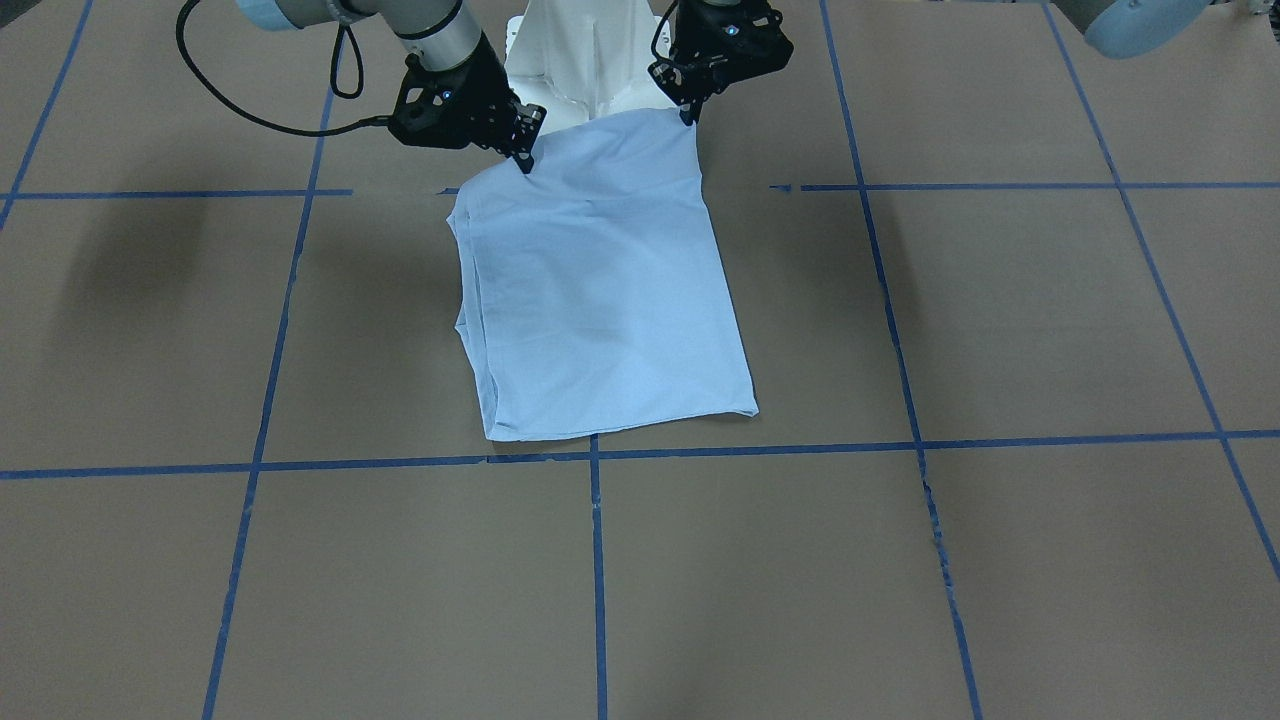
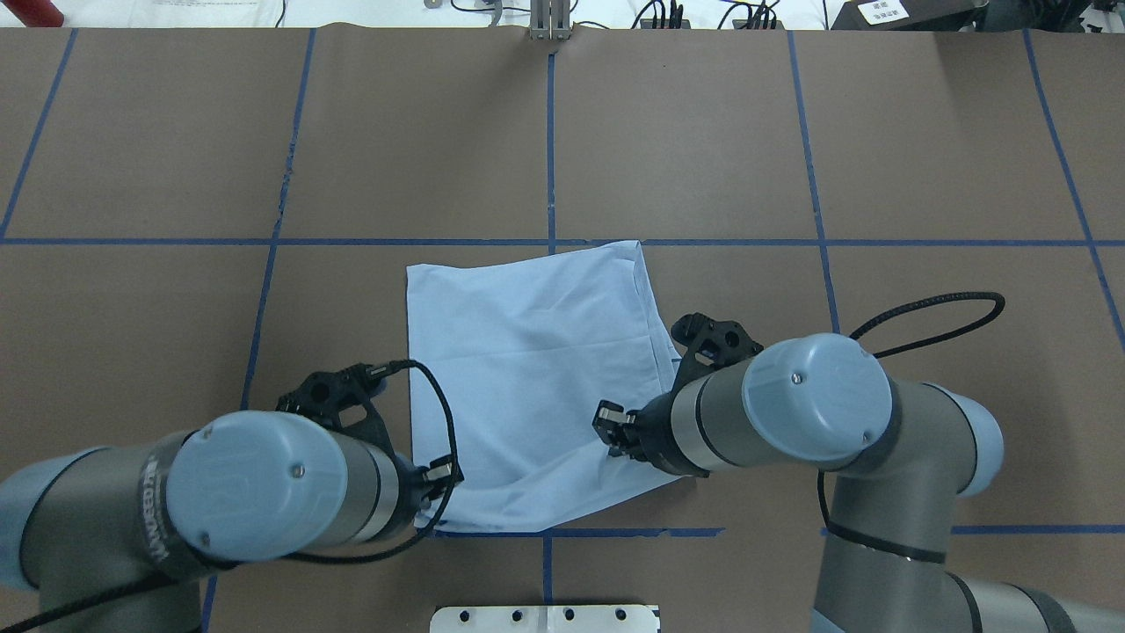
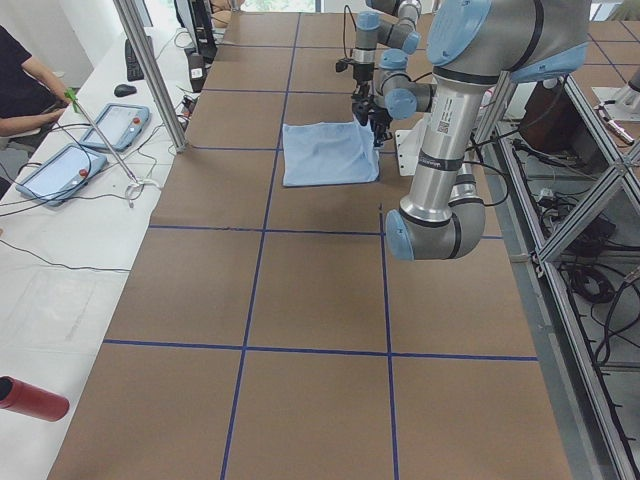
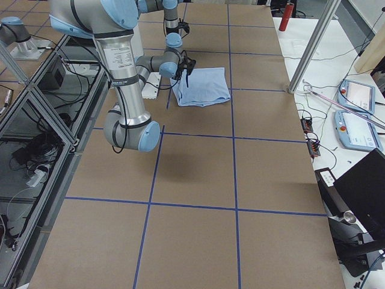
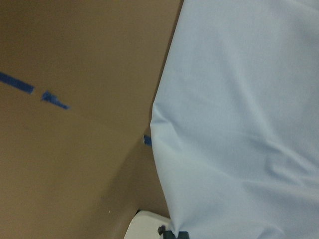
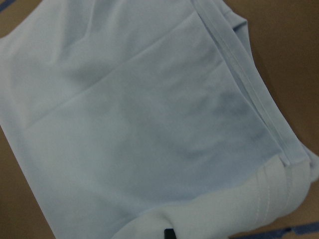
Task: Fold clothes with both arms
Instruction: 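Lift the near edge with both grippers and fold it away from the robot, then open both grippers and raise them off the folded shirt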
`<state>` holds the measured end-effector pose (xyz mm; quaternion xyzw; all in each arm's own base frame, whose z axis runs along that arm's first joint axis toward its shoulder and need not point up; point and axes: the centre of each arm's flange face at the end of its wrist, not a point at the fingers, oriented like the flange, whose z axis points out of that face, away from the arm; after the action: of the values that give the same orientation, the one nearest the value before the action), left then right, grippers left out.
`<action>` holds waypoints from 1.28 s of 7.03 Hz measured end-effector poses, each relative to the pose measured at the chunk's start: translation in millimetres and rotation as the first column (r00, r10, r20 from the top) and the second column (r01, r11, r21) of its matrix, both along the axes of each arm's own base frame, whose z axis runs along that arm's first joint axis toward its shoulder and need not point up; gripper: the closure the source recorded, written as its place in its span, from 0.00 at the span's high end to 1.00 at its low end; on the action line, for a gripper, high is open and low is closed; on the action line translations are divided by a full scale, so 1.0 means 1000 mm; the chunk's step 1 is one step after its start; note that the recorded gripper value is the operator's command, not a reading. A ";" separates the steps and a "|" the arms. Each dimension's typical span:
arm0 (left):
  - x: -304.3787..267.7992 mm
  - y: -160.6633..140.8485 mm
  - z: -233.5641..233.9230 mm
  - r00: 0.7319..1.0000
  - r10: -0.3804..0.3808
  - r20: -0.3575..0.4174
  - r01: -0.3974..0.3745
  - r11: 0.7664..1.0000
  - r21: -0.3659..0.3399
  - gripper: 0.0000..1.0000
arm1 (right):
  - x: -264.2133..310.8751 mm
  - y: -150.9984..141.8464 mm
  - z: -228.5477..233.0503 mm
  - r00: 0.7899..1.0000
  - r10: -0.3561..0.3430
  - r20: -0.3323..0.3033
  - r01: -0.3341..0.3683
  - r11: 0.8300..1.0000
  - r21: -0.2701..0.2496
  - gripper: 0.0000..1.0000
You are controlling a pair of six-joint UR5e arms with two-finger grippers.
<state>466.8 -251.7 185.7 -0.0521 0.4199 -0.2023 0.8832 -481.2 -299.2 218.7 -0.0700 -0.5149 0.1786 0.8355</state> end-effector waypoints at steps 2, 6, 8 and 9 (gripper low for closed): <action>0.011 -0.056 0.020 0.997 -0.071 -0.001 0.071 0.997 0.023 0.00 | -0.022 -0.061 0.001 0.997 0.072 -0.022 -0.072 0.997 0.007 0.00; 0.009 -0.120 0.026 0.988 -0.155 -0.025 0.155 0.987 0.039 0.00 | -0.042 -0.150 -0.005 0.984 0.162 -0.074 -0.164 0.986 -0.017 0.03; 0.031 -0.196 0.039 0.973 -0.230 -0.008 0.230 0.972 0.043 0.99 | -0.059 -0.207 -0.012 0.977 0.190 -0.100 -0.195 0.980 -0.041 1.00; 0.024 -0.251 0.051 0.965 -0.262 0.013 0.260 0.962 0.084 1.00 | -0.060 -0.244 -0.005 0.974 0.202 -0.098 -0.207 0.977 -0.041 1.00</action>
<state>490.6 -502.4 236.9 0.0424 0.4203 -0.3003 0.8552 -541.1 -543.0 214.0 -0.0296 -0.4751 0.2799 0.8337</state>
